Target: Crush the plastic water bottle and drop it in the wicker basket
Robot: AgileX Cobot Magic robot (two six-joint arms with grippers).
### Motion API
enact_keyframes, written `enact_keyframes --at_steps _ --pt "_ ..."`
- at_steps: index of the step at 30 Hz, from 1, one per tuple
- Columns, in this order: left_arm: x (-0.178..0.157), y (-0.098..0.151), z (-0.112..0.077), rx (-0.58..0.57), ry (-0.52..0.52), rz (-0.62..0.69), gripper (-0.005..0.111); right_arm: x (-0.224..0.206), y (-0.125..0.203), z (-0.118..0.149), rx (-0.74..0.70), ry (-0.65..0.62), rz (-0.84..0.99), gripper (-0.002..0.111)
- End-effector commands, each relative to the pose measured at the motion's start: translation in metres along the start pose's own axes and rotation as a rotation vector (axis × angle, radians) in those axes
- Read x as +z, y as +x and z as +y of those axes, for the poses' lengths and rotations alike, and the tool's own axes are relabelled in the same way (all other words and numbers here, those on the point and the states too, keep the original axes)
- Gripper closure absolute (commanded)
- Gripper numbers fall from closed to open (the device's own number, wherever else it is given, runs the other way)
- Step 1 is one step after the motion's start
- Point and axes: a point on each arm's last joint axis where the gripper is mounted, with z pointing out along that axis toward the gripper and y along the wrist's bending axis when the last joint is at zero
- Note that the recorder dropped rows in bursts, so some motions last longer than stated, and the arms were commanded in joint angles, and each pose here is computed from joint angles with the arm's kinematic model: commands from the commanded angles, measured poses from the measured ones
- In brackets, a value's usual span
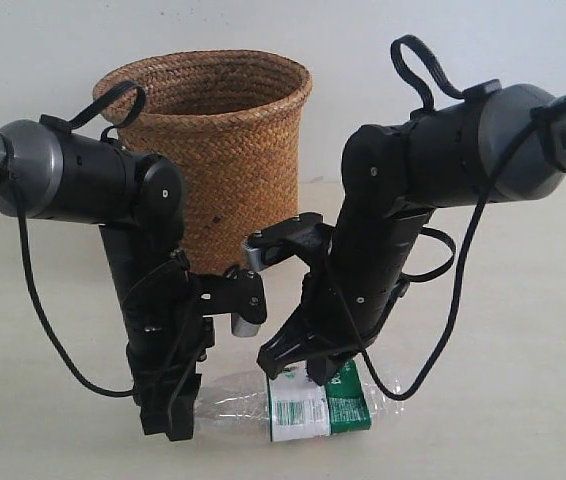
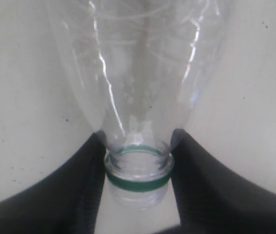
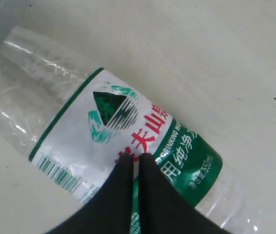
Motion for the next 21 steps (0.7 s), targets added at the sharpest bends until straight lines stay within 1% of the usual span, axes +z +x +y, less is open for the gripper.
enact_keyframes --at_steps 1,9,14,21 --pt "-0.002 -0.002 -0.002 -0.019 0.011 0.001 0.103 -0.001 0.0 -0.005 0.03 0.06 -0.011 0.108" --pt "-0.002 -0.002 -0.002 -0.019 0.011 0.001 0.103 0.0 -0.003 -0.006 0.053 0.066 -0.036 0.108" --pt "-0.002 -0.002 -0.002 -0.019 0.013 0.002 0.103 0.02 -0.001 -0.009 0.066 0.062 0.016 0.108" --pt "-0.002 -0.002 -0.002 -0.019 0.013 0.002 0.103 0.022 0.001 -0.009 0.049 0.061 0.024 0.108"
